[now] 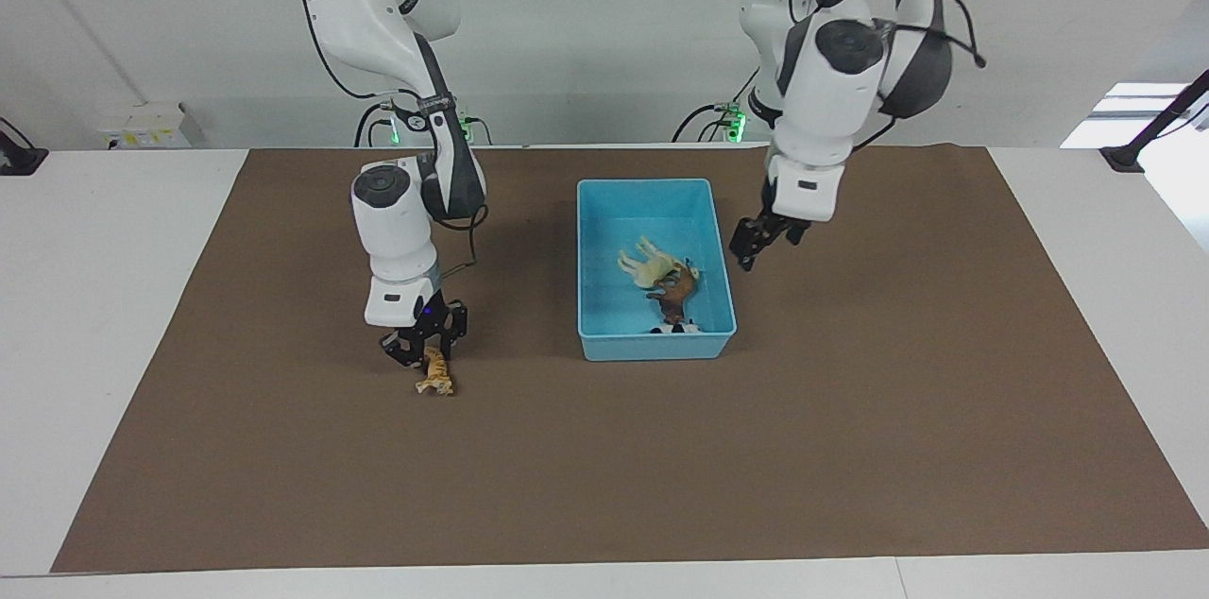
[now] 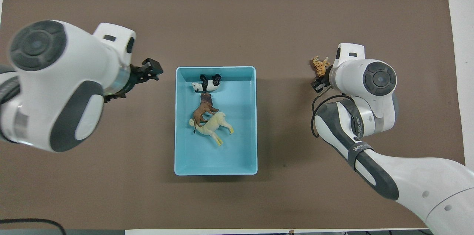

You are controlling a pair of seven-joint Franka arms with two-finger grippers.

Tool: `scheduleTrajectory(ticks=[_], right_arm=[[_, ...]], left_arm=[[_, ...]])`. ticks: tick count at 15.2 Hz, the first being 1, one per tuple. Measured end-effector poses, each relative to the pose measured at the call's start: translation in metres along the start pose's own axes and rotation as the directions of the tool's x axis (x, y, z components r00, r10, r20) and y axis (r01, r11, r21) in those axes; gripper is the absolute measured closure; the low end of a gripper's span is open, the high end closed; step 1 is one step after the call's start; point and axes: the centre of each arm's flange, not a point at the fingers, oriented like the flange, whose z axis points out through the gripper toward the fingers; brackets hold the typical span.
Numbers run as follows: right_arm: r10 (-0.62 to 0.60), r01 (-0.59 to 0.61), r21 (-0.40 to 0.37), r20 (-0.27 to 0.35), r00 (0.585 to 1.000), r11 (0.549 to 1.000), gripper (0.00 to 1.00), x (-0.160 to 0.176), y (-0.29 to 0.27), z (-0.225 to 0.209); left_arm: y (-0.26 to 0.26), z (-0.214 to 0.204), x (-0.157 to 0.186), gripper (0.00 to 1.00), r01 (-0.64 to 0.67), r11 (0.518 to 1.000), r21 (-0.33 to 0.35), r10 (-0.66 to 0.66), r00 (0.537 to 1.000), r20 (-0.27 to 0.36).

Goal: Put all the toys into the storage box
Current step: 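Carry the orange tiger toward the box while the left gripper withdraws, then lower the tiger into the box and open the right gripper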

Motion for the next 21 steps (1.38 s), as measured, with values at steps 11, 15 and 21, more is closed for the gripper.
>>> scheduleTrajectory(ticks=[11, 15, 21], right_arm=[[0.379, -0.380, 0.113, 0.033, 0.925, 0.918, 0.62, 0.182, -0.214, -0.211], [0.441, -0.442, 0.148, 0.038, 0.897, 0.885, 0.62, 0.185, -0.292, -0.169], [0.529, -0.534, 0.122, 0.076, 0.845, 0.836, 0.18, 0.177, -0.294, -0.150]], left_arm=[[-0.146, -0.045, 0.047, 0.00, -0.258, 0.966, 0.028, 0.256, 0.965, 0.059], [-0.146, -0.060, 0.080, 0.00, -0.260, 0.965, 0.031, 0.257, 0.964, 0.071], [-0.127, -0.049, 0.084, 0.00, -0.293, 0.956, 0.032, 0.287, 0.950, 0.124]])
